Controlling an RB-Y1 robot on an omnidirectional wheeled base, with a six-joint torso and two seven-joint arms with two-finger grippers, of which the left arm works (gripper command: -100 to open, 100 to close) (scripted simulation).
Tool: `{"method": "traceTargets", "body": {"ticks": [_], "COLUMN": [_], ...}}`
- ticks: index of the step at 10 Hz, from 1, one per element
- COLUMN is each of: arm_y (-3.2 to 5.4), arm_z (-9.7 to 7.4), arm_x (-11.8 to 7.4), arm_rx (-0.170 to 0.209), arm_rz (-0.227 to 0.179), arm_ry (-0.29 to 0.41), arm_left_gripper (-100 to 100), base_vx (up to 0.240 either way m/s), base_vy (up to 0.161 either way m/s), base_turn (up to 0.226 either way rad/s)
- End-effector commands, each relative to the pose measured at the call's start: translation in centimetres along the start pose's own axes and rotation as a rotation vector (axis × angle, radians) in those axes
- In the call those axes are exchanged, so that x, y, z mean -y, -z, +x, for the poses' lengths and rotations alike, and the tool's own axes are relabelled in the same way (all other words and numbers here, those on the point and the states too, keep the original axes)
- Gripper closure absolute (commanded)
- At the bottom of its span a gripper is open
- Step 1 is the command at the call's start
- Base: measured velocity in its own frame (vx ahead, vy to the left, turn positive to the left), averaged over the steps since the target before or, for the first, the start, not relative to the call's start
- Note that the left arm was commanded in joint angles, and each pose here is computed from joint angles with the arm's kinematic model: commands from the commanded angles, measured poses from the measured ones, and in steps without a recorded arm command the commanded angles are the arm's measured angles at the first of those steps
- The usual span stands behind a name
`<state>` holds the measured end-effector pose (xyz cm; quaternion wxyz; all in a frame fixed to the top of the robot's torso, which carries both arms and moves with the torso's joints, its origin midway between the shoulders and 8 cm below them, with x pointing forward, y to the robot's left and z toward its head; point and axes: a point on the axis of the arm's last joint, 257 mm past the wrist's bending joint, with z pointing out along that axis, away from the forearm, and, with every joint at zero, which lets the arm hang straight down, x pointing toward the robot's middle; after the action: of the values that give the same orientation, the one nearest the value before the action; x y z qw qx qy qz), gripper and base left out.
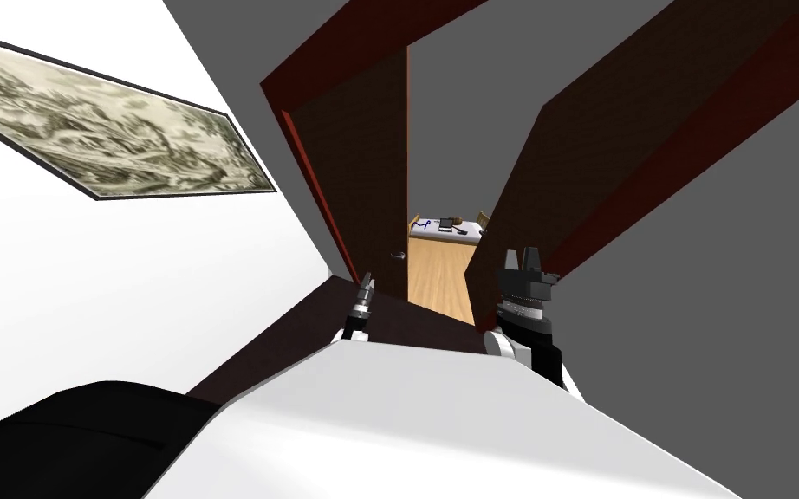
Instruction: Push the door open
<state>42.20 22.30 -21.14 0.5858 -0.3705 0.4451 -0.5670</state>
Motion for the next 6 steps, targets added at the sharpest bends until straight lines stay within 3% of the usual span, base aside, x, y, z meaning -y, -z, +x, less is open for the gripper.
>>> {"method": "traceTargets", "body": {"ticks": [1,6], "arm_y": [0.09,1.15], "arm_z": [0.4,1.8], "arm_x": [-1.4,-5.1], "arm_rx": [-0.008,-0.029], "arm_rz": [-0.023,-0.092], "arm_ry": [0.008,0.030], "arm_left_gripper": [-100,-100], "base_vx": [0.096,0.092], "base_vy": [0.046,0.025], "base_turn": [-0.050,-0.056]}}
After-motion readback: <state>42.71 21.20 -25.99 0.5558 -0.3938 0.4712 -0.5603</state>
